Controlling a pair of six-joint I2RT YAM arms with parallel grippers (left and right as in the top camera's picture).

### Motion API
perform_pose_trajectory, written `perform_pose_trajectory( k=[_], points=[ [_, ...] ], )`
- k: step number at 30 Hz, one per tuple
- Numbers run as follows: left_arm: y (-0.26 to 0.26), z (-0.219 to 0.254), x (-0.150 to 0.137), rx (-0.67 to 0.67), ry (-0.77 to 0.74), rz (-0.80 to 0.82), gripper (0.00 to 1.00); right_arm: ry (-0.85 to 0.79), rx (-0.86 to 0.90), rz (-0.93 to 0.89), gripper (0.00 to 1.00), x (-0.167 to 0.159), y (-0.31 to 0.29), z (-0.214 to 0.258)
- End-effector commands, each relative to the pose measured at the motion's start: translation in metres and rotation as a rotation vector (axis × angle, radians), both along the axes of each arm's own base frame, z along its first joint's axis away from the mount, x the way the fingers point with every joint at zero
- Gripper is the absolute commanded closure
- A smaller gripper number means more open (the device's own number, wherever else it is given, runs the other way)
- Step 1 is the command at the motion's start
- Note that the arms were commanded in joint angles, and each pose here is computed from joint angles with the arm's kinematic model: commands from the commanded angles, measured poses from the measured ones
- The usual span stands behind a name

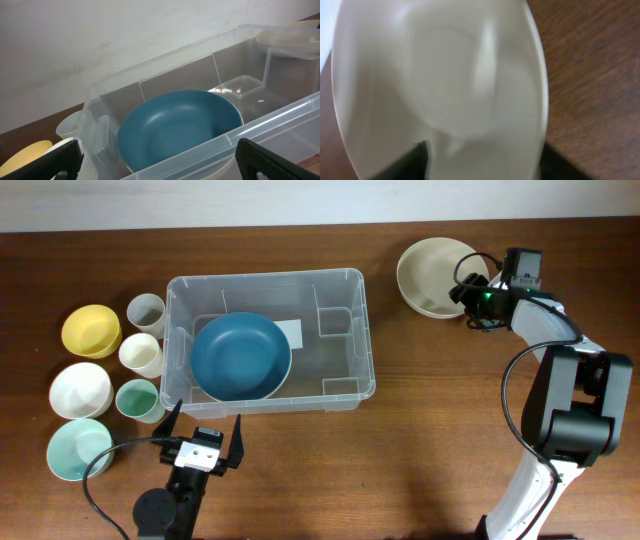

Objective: Pack container
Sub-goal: 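Grasp the cream bowl's rim with the right gripper, then lift the cream bowl and carry it over the bin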

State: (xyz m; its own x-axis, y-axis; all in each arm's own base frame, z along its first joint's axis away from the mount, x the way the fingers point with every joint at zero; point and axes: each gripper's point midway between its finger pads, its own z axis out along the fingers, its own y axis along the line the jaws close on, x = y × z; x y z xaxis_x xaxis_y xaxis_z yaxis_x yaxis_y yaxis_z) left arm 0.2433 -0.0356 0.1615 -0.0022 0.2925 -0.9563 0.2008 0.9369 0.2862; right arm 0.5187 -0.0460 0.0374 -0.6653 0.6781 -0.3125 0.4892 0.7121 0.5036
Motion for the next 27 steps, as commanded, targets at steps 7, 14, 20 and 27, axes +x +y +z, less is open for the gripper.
perform_pose_trajectory(
  k=[7, 14, 20, 27],
  points=[
    [0.001, -0.001, 0.000, 0.014, -0.002, 0.005, 0.00, 0.048, -0.019, -0.018, 0.50, -0.007, -0.002, -0.012],
    [0.001, -0.001, 0.000, 0.014, -0.002, 0.005, 0.00, 0.080, -0.047, -0.037, 0.50, -0.013, -0.008, -0.017],
    [0.001, -0.001, 0.000, 0.014, -0.002, 0.005, 0.00, 0.095, -0.054, -0.042, 0.58, -0.016, -0.009, -0.020],
    [0.001, -0.001, 0.000, 0.014, -0.002, 0.005, 0.00, 0.102, -0.052, -0.042, 0.87, -0.017, -0.009, -0.020]
  ],
)
